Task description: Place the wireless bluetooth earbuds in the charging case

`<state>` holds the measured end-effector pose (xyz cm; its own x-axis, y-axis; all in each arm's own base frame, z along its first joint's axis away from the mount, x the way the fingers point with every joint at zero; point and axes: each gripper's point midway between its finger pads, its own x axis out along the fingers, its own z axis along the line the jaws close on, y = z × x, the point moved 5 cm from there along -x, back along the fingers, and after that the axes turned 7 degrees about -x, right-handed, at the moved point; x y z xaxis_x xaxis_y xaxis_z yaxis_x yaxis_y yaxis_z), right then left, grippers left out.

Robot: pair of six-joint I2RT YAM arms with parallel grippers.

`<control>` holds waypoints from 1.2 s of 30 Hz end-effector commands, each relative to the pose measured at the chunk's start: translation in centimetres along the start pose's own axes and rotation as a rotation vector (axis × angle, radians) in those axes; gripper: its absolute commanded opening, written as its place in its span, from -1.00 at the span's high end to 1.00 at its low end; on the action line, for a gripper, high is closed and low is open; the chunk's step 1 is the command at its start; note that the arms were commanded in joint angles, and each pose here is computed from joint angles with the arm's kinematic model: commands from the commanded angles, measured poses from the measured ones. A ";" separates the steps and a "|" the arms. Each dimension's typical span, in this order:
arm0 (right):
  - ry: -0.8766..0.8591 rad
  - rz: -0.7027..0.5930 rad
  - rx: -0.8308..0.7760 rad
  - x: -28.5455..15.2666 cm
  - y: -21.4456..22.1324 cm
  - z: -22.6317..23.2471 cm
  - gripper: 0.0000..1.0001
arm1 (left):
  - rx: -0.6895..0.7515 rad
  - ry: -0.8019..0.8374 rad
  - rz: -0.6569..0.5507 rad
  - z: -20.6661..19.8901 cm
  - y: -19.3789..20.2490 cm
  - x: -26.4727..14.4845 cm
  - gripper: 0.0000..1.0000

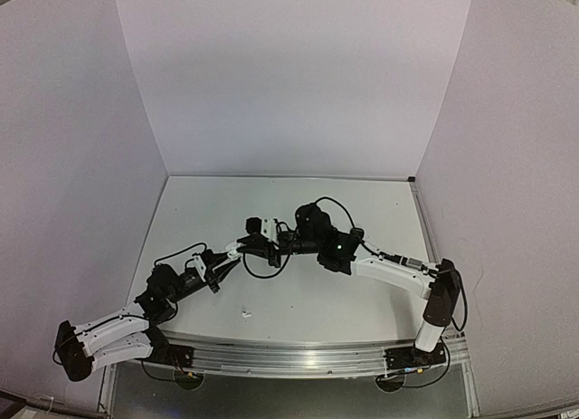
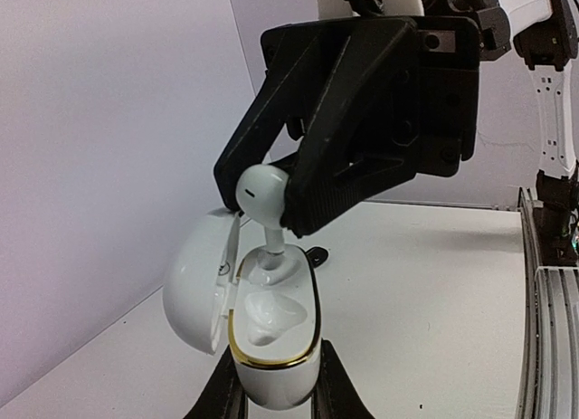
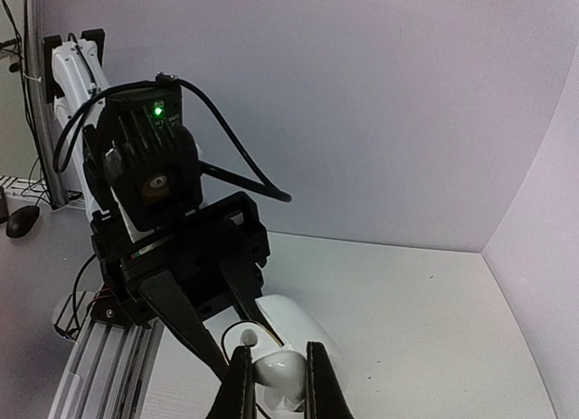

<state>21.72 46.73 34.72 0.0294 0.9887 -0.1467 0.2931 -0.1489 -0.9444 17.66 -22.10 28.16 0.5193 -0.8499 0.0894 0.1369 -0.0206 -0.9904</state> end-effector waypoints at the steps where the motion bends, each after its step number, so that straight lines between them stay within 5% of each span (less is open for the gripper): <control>1: -0.028 0.011 0.016 -0.6 -0.1 0.4 1.00 | -0.001 -0.001 -0.080 0.2 -2.4 -0.1 1.00; 20: 0.079 0.037 -0.031 0.5 -0.2 -1.8 1.00 | -0.031 0.031 -0.072 0.0 -2.3 -0.1 1.00; 36: 0.026 -0.064 -0.035 -0.6 -4.1 -1.5 1.00 | -0.126 -0.002 -0.030 0.9 -1.7 -0.3 1.00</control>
<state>22.40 47.13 35.92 0.0640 0.9869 -0.1480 0.3055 -0.1605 -0.9385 18.08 -21.51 27.71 0.5240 -0.8494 0.0623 0.0230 -0.0590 -0.9980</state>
